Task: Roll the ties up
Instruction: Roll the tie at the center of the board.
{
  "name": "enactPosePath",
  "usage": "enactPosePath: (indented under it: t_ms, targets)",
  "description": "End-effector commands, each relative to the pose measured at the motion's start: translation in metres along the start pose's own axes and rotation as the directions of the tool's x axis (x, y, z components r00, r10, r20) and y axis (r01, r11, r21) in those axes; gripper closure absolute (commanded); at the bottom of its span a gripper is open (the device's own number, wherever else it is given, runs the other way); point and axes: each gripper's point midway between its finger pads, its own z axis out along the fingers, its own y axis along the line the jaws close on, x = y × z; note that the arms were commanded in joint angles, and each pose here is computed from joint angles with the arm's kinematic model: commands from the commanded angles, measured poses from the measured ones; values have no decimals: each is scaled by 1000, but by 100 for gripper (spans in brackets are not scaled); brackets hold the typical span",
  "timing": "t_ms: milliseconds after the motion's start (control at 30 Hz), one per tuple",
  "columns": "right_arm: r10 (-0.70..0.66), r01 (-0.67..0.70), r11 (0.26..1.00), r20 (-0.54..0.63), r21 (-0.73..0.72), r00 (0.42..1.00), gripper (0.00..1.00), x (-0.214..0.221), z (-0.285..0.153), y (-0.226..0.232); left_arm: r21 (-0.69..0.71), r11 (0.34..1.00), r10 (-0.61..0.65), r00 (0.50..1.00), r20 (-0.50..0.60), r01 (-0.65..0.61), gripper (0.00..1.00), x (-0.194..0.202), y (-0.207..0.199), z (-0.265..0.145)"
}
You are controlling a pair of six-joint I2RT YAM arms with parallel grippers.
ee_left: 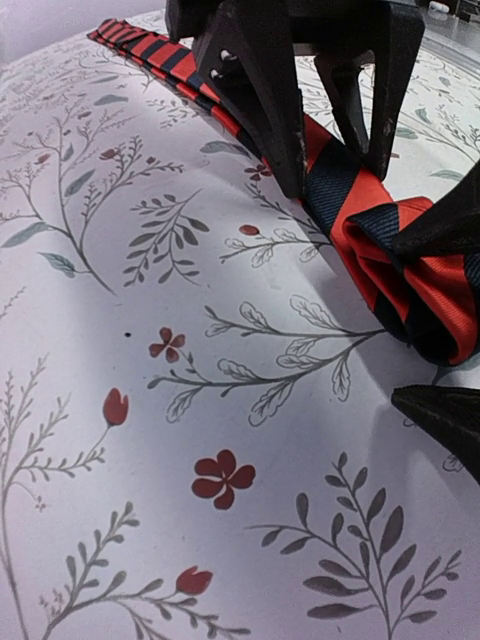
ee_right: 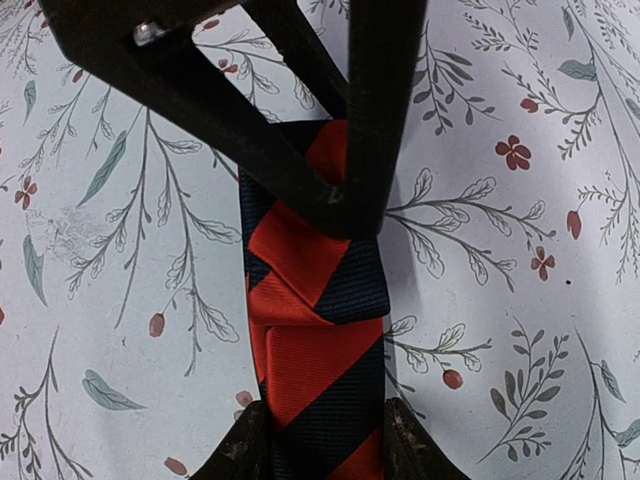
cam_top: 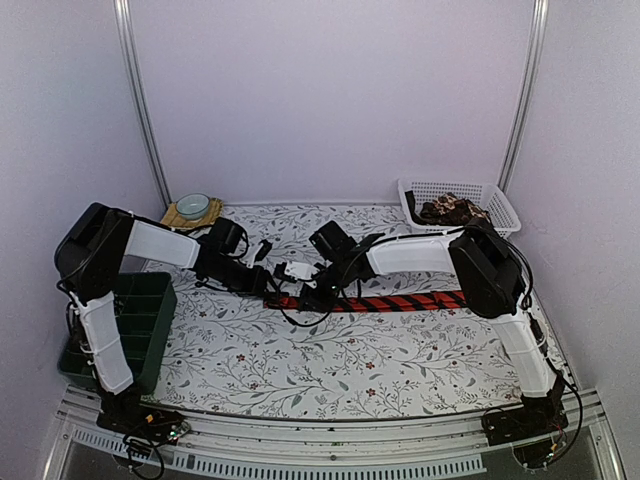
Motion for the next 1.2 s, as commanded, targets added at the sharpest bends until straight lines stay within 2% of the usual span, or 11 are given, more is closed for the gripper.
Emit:
enactPosePath:
  t_ms: [0, 233, 333, 400, 567, 633, 700, 900, 1000, 1067, 1167]
  targets:
    - [26, -26, 1000, -110, 8, 994, 65, 40, 21, 4, -120, 991, -91, 972, -218, 65, 56, 71, 30, 18]
    - [24, -21, 999, -108, 29, 994, 66, 37, 19, 3, -149, 986, -117, 962, -247, 82, 61, 85, 37, 23]
    - [24, -19, 999, -111, 40, 994, 66, 37, 19, 2, -157, 984, -126, 959, -254, 87, 70, 89, 39, 25]
    - [23, -18, 999, -109, 43, 994, 66, 36, 19, 3, -157, 983, -130, 957, -258, 91, 71, 90, 39, 26]
    - [28, -22, 998, -98, 61, 995, 65, 33, 16, 1, -165, 982, -131, 955, -268, 89, 89, 92, 38, 28]
    - [29, -22, 997, -97, 70, 995, 65, 32, 16, 0, -171, 982, -131, 954, -269, 86, 99, 91, 39, 27]
    - [33, -25, 996, -94, 80, 995, 61, 31, 14, -2, -184, 980, -125, 955, -270, 76, 100, 89, 39, 26]
    - [69, -63, 995, -80, 79, 994, 34, 28, 8, 0, -240, 971, -62, 966, -251, 0, 100, 66, 40, 10]
    - [86, -85, 994, -19, 75, 996, 21, 8, -14, 2, -260, 964, -10, 972, -236, -53, 100, 48, 36, -2]
    - [103, -104, 993, 26, 47, 994, 16, -4, -27, 6, -258, 961, 43, 976, -214, -99, 100, 32, 27, -13]
    - [157, -155, 988, 98, -22, 983, 15, -20, -48, 10, -256, 954, 102, 973, -205, -154, 100, 19, 20, -22]
